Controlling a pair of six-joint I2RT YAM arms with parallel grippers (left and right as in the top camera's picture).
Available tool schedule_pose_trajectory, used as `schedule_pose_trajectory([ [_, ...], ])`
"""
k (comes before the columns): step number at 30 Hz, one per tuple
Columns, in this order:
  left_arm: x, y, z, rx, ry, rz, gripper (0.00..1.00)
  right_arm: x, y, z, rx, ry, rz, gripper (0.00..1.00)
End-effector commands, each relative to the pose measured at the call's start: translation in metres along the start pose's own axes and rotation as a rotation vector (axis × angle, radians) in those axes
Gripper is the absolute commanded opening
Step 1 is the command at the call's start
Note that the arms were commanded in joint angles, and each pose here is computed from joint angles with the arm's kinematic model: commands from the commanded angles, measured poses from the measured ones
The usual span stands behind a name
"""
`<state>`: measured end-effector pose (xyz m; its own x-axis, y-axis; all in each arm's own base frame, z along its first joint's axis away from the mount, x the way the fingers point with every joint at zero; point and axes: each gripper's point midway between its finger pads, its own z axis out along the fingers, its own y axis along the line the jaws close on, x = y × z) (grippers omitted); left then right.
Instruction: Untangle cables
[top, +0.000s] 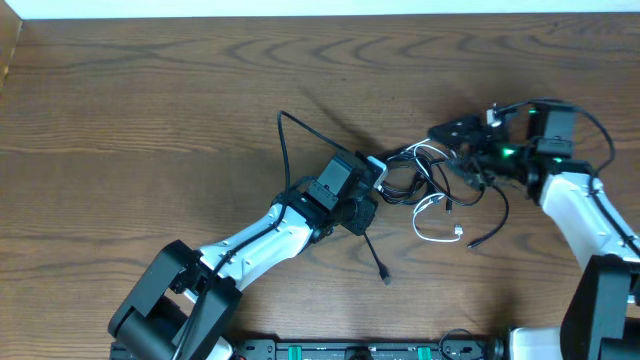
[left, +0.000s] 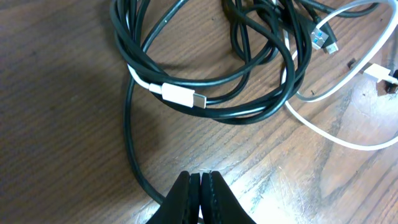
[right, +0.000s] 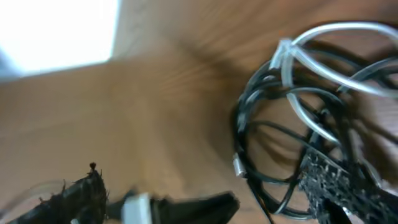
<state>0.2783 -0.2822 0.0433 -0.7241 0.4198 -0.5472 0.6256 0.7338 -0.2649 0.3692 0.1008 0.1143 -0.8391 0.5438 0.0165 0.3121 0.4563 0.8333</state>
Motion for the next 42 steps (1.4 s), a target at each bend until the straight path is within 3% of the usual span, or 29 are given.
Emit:
schedule_pose_trajectory([
  [1, 0.005, 0.005, 0.003, -0.016, 0.015, -0.015, 0.08, -0.023, -0.019, 0.009, 0.167, -0.192, 0.121, 0.99],
  [4, 0.005, 0.005, 0.003, -0.016, 0.015, -0.015, 0.08, -0.028, -0.015, 0.019, 0.199, -0.268, 0.129, 0.97],
  [11, 0.005, 0.005, 0.003, -0.016, 0.016, -0.015, 0.08, -0.032, -0.026, 0.043, 0.297, -0.420, 0.182, 0.80],
  [20, 0.005, 0.004, 0.003, -0.013, 0.017, -0.015, 0.08, -0.068, -0.034, 0.055, 0.337, -0.589, 0.020, 0.78],
  [21, 0.005, 0.004, 0.003, -0.013, 0.017, -0.015, 0.08, -0.071, -0.037, 0.054, 0.354, -0.604, 0.013, 0.73],
  [22, 0.005, 0.004, 0.003, -0.013, 0.016, -0.015, 0.08, -0.072, -0.038, 0.052, 0.362, -0.613, 0.004, 0.61],
  [24, 0.005, 0.004, 0.003, -0.013, 0.016, -0.015, 0.08, -0.075, -0.033, 0.053, 0.354, -0.618, -0.039, 0.25],
  [26, 0.005, 0.004, 0.003, -0.013, 0.016, -0.015, 0.08, -0.079, -0.012, 0.056, 0.297, -0.606, -0.163, 0.01],
  [30, 0.006, 0.004, 0.003, -0.013, 0.018, -0.015, 0.10, -0.071, 0.057, 0.062, 0.034, -0.508, -0.492, 0.01],
  [34, 0.007, 0.002, 0.003, 0.001, 0.023, -0.016, 0.14, -0.065, 0.110, 0.032, -0.175, -0.493, -0.610, 0.01],
  [40, 0.007, 0.002, 0.003, 0.001, 0.025, -0.016, 0.16, -0.054, 0.145, -0.025, -0.193, -0.549, -0.776, 0.01],
  [42, 0.007, 0.002, 0.003, 0.001, 0.025, -0.016, 0.22, -0.046, 0.152, -0.044, -0.172, -0.555, -0.786, 0.01],
])
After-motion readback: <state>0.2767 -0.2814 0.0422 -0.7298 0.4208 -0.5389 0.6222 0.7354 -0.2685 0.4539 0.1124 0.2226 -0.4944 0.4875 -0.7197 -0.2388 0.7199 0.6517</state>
